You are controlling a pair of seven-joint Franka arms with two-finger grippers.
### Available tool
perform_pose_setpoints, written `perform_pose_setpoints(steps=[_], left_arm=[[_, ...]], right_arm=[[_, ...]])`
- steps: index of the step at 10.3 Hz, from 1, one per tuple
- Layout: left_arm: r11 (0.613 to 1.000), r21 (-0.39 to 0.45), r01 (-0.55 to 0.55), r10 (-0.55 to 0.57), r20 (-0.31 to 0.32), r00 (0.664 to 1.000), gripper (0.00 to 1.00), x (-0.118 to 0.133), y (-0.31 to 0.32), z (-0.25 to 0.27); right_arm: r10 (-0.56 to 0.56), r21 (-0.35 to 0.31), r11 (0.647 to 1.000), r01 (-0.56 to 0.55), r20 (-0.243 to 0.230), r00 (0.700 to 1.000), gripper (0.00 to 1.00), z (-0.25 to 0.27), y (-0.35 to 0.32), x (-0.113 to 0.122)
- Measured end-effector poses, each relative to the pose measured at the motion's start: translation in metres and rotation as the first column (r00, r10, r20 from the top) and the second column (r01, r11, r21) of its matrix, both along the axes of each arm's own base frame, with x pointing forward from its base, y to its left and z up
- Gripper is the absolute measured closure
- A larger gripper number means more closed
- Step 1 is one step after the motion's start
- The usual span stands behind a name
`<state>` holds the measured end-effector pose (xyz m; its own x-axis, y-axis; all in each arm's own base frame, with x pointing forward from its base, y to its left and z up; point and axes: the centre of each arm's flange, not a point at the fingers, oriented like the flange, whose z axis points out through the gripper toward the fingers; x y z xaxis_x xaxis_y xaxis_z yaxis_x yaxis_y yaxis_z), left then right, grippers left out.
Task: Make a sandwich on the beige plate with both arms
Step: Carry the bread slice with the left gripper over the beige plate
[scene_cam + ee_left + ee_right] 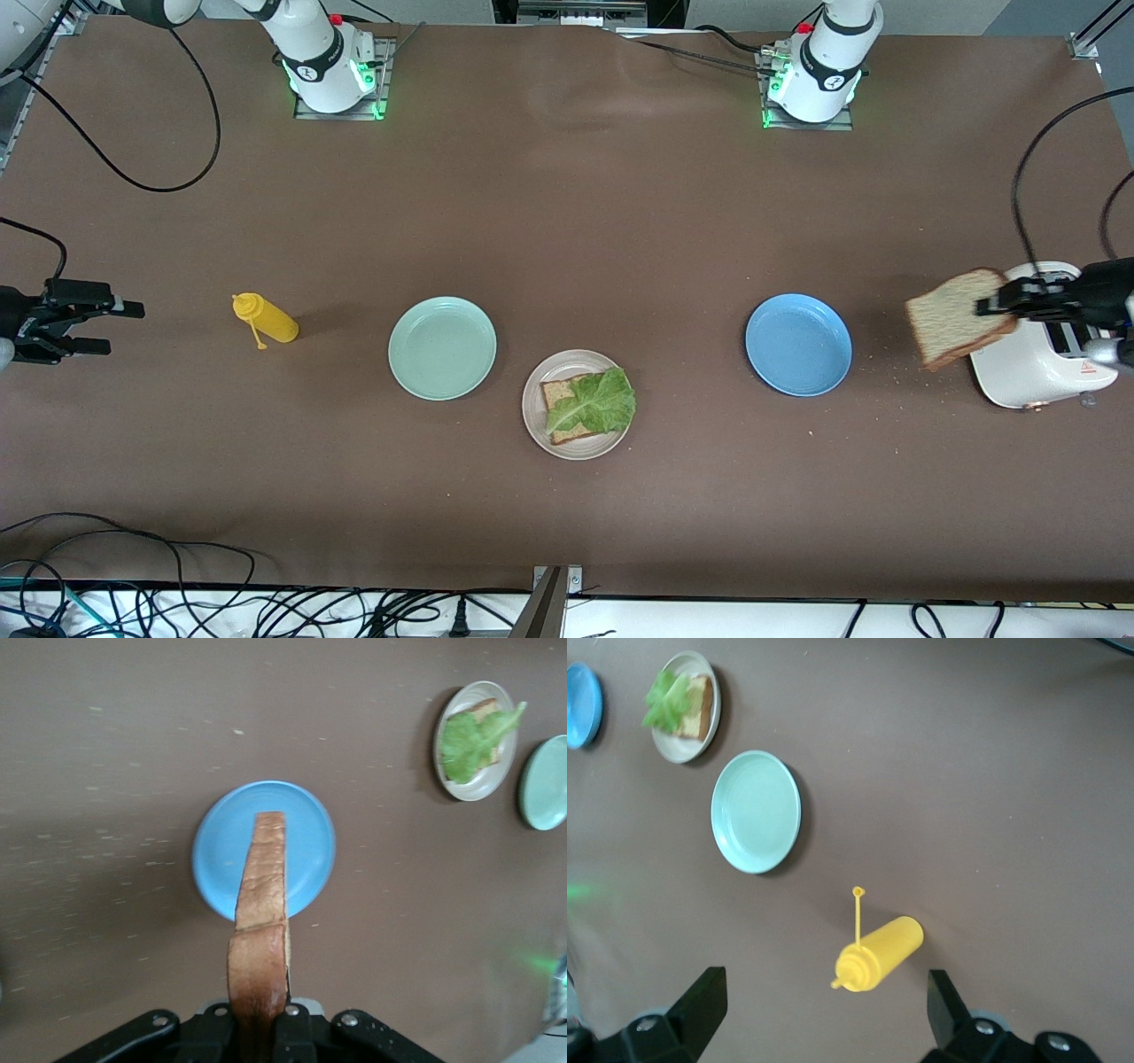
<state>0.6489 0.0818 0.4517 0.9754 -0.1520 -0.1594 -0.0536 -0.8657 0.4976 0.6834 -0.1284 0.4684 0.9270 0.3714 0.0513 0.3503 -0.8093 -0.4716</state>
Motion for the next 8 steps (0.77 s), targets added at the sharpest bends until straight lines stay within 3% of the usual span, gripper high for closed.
perform_pose_setpoints(steps=[2,4,6,8], left_arm=[[0.984,-0.178,-0.028,0.013,-0.083,0.996,0.91,0.016,-0.057,-0.044],[0.929,-0.359,-0.090,0.036,-0.154,0.987,0.91,0.028,-0.091,-0.089],[0.886,-0.441,-0.141,0.072,-0.170,0.983,0.91,0.041,-0.136,-0.125],[0.855,-0.485,-0.183,0.109,-0.177,0.978,0.91,0.046,-0.191,-0.149]], right_arm=[[-0.077,-0.060,0.995,0.075,-0.030,0.997,0.00,0.013,0.000,-0.001],[-0.135,-0.174,0.977,0.123,-0.065,0.989,0.00,0.027,-0.008,-0.009],[-0.189,-0.291,0.944,0.156,-0.092,0.978,0.00,0.045,0.026,-0.012],[-0.231,-0.355,0.919,0.173,-0.128,0.964,0.00,0.052,0.073,-0.014]])
